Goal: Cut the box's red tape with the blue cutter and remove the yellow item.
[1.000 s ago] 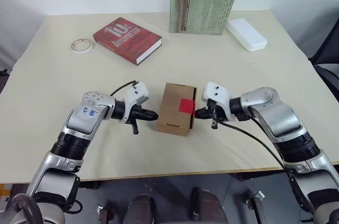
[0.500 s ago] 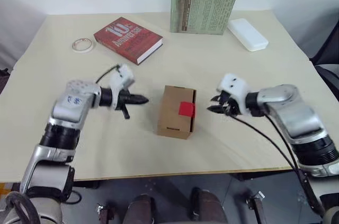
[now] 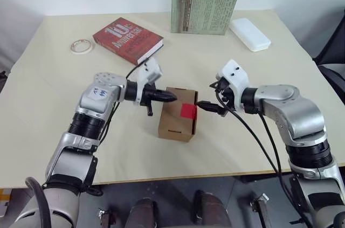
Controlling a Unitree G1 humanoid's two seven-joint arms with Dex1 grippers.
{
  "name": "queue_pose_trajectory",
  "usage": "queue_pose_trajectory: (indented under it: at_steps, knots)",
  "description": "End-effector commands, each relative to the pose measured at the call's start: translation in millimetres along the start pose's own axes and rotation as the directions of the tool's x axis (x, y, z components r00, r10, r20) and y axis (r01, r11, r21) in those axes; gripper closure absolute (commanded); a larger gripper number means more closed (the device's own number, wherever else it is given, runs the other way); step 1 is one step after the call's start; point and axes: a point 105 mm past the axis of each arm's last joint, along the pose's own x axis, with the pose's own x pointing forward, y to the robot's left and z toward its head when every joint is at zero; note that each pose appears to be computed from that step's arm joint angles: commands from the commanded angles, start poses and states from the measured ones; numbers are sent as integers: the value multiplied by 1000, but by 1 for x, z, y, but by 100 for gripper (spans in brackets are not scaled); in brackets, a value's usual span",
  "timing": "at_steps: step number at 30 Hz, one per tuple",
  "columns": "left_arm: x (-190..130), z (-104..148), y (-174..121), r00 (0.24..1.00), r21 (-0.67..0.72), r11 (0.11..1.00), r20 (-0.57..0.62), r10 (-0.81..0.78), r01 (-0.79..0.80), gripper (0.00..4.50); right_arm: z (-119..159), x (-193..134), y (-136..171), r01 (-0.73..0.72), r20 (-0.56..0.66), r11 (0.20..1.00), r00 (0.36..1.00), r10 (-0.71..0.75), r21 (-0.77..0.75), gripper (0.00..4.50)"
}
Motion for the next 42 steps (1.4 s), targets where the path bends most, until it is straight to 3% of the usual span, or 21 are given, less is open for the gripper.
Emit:
queue_pose_trajectory:
  at_steps: [1,12,19,25,32,37,42]
  knots:
    - [5,-8,-2,999,57,998,-53,-10,13,450,3,-1,9,-17,10,999,1000,18,-33,4]
    - [3,-19,-1,998,47,999,-69,-2,5,450,-46,-6,14,-78,-176,989,983,56,-122,4]
    - [4,-21,-4,998,37,999,-61,10,-8,450,-62,-12,11,-73,-222,991,974,47,-114,4]
    - [4,-23,-5,998,27,999,-52,29,-27,450,-63,-25,9,-28,-153,988,987,51,151,4]
    - [7,-23,-6,998,22,999,-41,43,-42,450,-64,-17,25,-84,-56,856,990,131,510,4]
    - [9,-23,-6,998,16,999,-33,49,-49,450,-67,0,33,-132,-20,765,983,185,631,4]
    - [12,-21,-8,998,11,999,-22,54,-53,450,-63,24,38,-164,2,732,976,217,661,4]
